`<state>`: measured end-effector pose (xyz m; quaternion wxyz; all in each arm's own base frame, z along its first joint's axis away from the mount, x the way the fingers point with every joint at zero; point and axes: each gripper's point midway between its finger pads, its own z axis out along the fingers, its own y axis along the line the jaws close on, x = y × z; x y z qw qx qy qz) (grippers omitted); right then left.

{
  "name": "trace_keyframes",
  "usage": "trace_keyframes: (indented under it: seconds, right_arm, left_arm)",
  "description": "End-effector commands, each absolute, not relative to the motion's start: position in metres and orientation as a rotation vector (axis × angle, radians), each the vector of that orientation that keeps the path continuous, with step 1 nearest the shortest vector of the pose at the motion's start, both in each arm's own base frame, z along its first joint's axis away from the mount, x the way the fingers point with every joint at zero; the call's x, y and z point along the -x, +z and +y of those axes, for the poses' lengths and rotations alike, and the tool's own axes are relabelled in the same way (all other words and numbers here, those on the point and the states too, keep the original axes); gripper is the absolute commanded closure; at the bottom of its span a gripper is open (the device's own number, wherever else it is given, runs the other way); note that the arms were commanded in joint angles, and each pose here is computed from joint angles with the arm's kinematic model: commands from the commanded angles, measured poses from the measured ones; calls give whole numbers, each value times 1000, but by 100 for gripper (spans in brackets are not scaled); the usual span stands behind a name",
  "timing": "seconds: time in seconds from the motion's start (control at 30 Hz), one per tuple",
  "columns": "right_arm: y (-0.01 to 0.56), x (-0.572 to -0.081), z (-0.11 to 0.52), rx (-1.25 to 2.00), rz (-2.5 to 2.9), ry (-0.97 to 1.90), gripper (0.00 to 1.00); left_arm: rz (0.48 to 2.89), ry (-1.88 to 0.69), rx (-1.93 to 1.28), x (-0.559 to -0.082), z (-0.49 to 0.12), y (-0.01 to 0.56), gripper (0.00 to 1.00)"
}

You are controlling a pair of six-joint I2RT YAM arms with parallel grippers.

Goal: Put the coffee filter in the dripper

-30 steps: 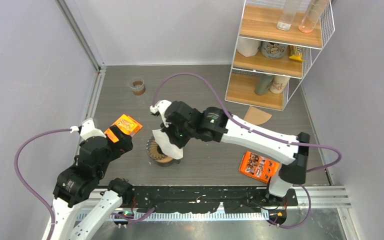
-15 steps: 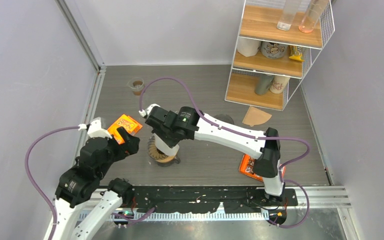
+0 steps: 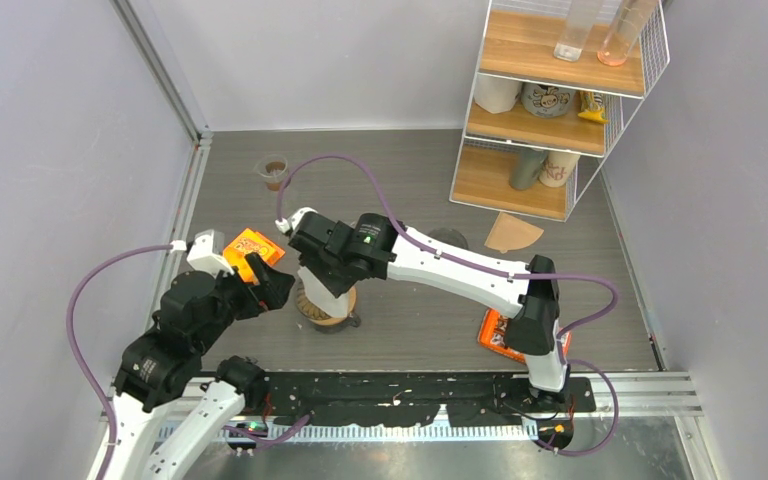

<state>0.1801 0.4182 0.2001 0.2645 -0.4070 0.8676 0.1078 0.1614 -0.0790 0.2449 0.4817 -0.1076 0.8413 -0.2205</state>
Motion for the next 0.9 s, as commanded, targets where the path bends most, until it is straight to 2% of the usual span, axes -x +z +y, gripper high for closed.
trace_keyframes:
  seconds: [0.0,0.37,0.57,0.77,0.87]
  right_arm:
    - [246,-177,429,1053,2231,459,67]
    - [284,-180,424,971,2098,564,48]
    - [294,-192,410,881,2071,605,45]
    - [298,-211,381,740,2056,670,45]
    - [290,-225,345,570,2068,686,46]
  left_arm:
    - [2022,-579,198,-166,-89,257,0]
    - [1998,-639,92,-162,-100,271,1]
    - [2005,-698,14,-159,-113,283,1]
    - [2073,-771,-101,-146,-128,284,16]
    - [2098,-798,-90,-149,-134,279,35]
